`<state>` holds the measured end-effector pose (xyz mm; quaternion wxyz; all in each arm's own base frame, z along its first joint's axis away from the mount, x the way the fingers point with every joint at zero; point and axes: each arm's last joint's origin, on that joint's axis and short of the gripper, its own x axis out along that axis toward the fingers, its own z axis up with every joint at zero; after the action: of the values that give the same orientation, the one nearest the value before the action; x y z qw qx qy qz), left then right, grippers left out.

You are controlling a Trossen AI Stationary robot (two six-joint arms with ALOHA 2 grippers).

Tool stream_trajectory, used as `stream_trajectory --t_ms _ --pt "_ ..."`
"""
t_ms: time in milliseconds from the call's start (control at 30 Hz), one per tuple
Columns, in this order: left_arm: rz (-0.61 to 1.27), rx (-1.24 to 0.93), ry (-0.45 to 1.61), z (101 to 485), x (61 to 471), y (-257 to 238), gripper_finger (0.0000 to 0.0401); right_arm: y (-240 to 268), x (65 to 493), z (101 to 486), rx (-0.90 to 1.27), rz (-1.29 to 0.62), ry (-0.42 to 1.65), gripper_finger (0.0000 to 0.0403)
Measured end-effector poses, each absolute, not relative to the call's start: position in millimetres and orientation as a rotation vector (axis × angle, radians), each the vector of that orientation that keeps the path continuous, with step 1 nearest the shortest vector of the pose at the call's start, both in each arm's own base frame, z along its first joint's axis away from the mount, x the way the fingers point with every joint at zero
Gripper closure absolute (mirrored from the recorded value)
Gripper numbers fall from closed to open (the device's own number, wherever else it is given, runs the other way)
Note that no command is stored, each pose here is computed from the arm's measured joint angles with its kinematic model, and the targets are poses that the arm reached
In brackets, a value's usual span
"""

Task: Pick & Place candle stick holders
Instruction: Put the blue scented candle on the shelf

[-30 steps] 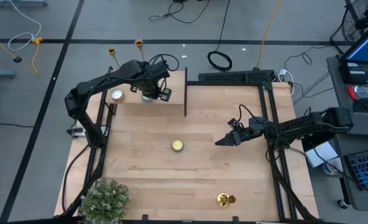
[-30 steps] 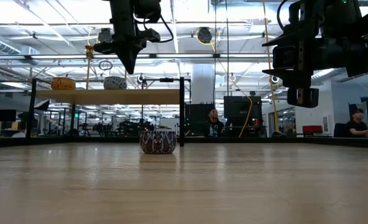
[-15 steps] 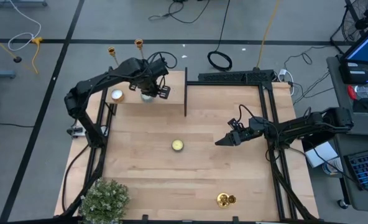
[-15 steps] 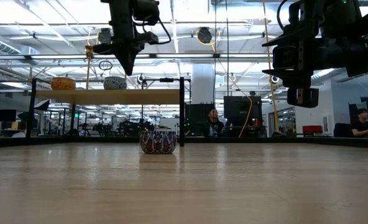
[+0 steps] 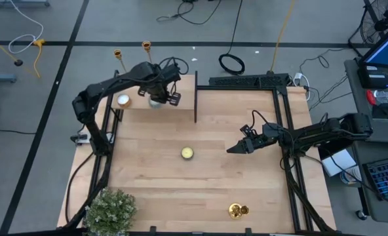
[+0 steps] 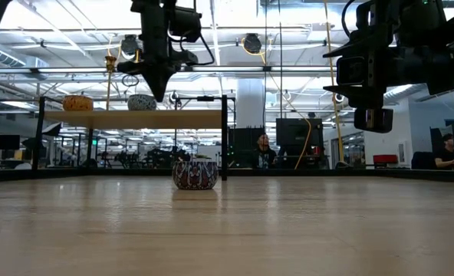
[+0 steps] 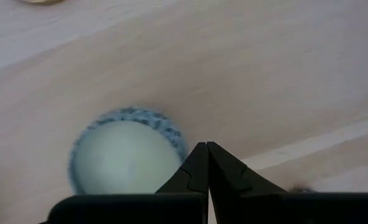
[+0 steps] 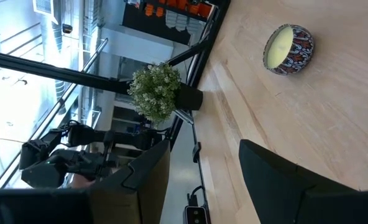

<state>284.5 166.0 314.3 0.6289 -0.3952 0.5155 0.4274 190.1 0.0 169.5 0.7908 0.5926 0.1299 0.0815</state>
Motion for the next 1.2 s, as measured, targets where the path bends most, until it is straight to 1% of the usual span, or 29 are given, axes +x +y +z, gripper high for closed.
stream_trajectory --t_ms 133,400,533,733,833,1033,1200 --pt "0.986 -0.902 1.216 314 279 169 0.0401 0 190 170 1.275 0.176 0.279 0.0211" --pt "0.951 -0.879 1.182 315 283 169 0.0401 -1 190 169 1.275 0.158 0.267 0.0211" --pt "0.903 -0.853 1.047 331 288 160 0.0401 -1 190 169 1.276 0.156 0.265 0.0211" --pt "0.887 -0.803 0.73 384 271 131 0.0401 -1 190 169 1.274 0.156 0.266 0.0211" --pt "0.86 -0.767 0.607 408 258 110 0.0401 -1 190 169 1.276 0.156 0.266 0.0211" --pt "0.84 -0.707 0.511 427 247 72 0.0401 -1 190 170 1.307 0.156 0.265 0.0211" --pt "0.854 -0.707 0.499 434 233 50 0.0401 -1 191 174 1.302 0.182 0.232 0.0211"
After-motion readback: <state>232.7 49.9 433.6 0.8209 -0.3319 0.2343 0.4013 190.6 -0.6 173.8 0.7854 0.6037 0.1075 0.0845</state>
